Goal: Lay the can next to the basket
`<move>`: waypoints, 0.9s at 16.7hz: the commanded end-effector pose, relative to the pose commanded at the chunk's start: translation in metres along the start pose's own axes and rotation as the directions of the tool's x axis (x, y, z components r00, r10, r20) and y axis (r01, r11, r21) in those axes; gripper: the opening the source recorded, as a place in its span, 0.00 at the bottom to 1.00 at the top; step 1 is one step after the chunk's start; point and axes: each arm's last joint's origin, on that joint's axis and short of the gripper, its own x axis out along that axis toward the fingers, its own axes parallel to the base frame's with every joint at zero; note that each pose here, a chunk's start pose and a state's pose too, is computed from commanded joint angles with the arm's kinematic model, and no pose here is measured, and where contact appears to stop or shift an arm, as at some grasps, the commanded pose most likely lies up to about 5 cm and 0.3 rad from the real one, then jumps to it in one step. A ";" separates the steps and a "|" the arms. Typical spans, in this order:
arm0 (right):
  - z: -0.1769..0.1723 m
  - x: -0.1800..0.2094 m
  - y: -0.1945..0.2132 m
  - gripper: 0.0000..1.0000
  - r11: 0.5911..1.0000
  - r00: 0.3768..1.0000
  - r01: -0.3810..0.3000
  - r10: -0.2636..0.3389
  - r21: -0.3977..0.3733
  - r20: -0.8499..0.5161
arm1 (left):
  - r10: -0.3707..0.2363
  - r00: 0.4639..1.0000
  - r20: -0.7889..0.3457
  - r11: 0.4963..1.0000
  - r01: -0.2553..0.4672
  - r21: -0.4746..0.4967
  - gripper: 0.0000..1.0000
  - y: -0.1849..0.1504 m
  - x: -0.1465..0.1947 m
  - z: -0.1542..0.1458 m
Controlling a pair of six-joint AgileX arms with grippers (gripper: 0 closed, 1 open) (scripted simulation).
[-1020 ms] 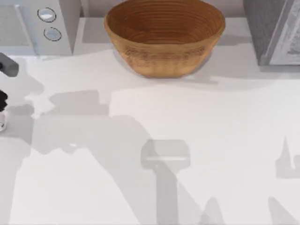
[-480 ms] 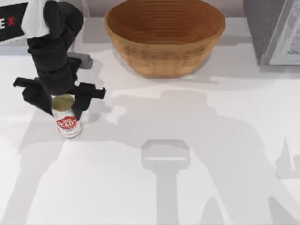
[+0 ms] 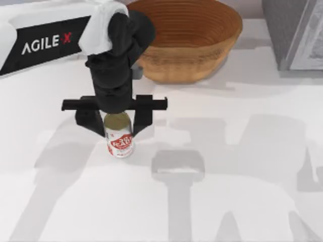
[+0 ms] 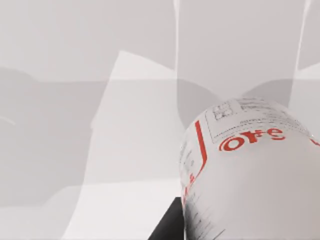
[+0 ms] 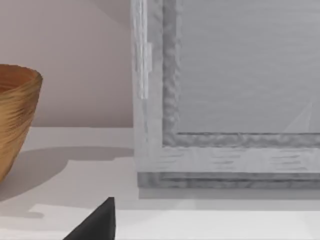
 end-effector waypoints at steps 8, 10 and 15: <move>0.000 0.000 0.000 1.00 1.000 1.000 0.000 0.000 0.000 0.000 | 0.001 1.000 -0.003 1.000 -0.001 -0.003 0.00 -0.001 0.005 -0.001; 0.000 0.000 0.000 1.00 1.000 1.000 0.000 0.000 0.000 0.000 | 0.000 1.000 0.001 1.000 0.000 -0.003 0.00 -0.002 0.007 -0.001; 0.000 0.000 0.000 1.00 1.000 1.000 0.000 0.000 0.000 0.000 | -0.001 1.000 0.002 1.000 0.001 -0.003 0.15 -0.002 0.007 -0.001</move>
